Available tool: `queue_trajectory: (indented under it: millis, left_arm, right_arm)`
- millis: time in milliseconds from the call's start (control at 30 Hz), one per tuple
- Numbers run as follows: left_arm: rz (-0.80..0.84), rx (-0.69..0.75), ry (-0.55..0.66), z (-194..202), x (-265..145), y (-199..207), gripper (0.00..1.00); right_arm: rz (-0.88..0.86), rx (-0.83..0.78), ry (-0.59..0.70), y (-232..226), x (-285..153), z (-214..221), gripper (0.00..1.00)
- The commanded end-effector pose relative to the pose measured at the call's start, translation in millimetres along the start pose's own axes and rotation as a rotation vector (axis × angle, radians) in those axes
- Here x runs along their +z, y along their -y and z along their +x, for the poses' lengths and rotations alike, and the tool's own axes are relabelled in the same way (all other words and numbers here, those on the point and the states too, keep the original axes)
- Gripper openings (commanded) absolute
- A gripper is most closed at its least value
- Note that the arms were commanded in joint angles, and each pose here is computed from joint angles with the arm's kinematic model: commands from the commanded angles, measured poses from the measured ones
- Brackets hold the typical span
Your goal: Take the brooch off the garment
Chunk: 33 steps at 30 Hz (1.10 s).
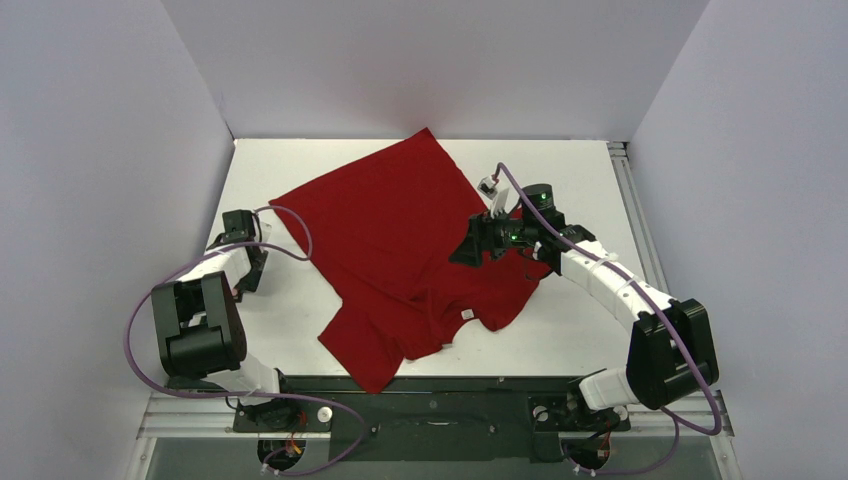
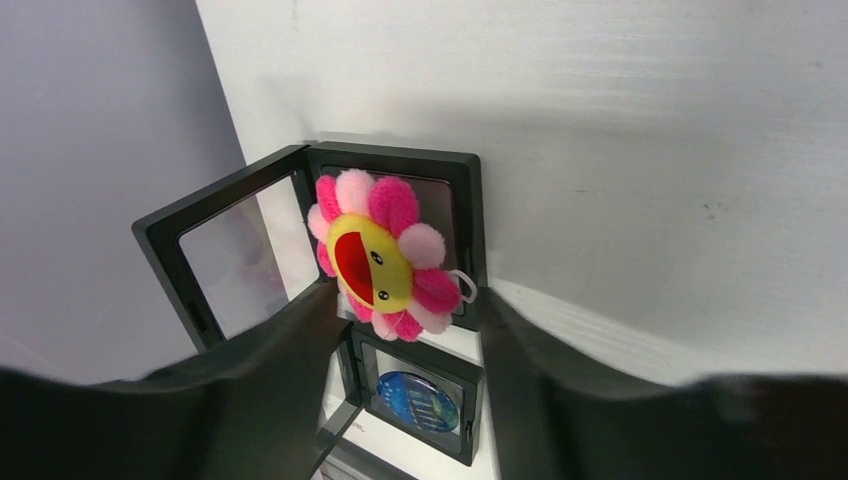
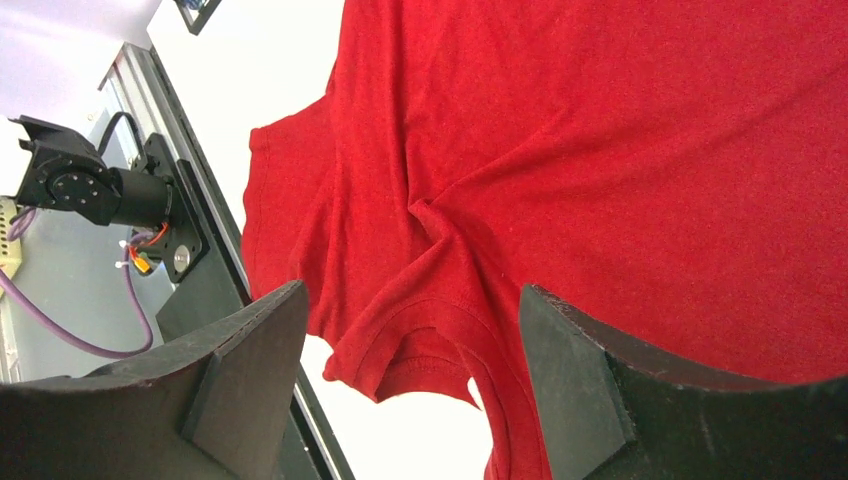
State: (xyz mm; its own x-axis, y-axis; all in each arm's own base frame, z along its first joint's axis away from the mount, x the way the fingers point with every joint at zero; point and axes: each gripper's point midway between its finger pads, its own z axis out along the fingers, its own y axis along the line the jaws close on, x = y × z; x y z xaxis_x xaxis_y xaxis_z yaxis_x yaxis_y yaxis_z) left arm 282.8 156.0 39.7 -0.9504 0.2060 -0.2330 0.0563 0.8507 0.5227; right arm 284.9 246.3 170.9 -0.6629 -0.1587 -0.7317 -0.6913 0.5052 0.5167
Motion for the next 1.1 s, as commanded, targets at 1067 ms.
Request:
queue_trajectory:
  millis: [1067]
  left_arm:
    - [0.780, 0.575, 0.594, -67.4, -185.7, 202.5, 0.96]
  right_arm:
    - [0.654, -0.115, -0.477, 179.2, -74.3, 66.5, 0.69]
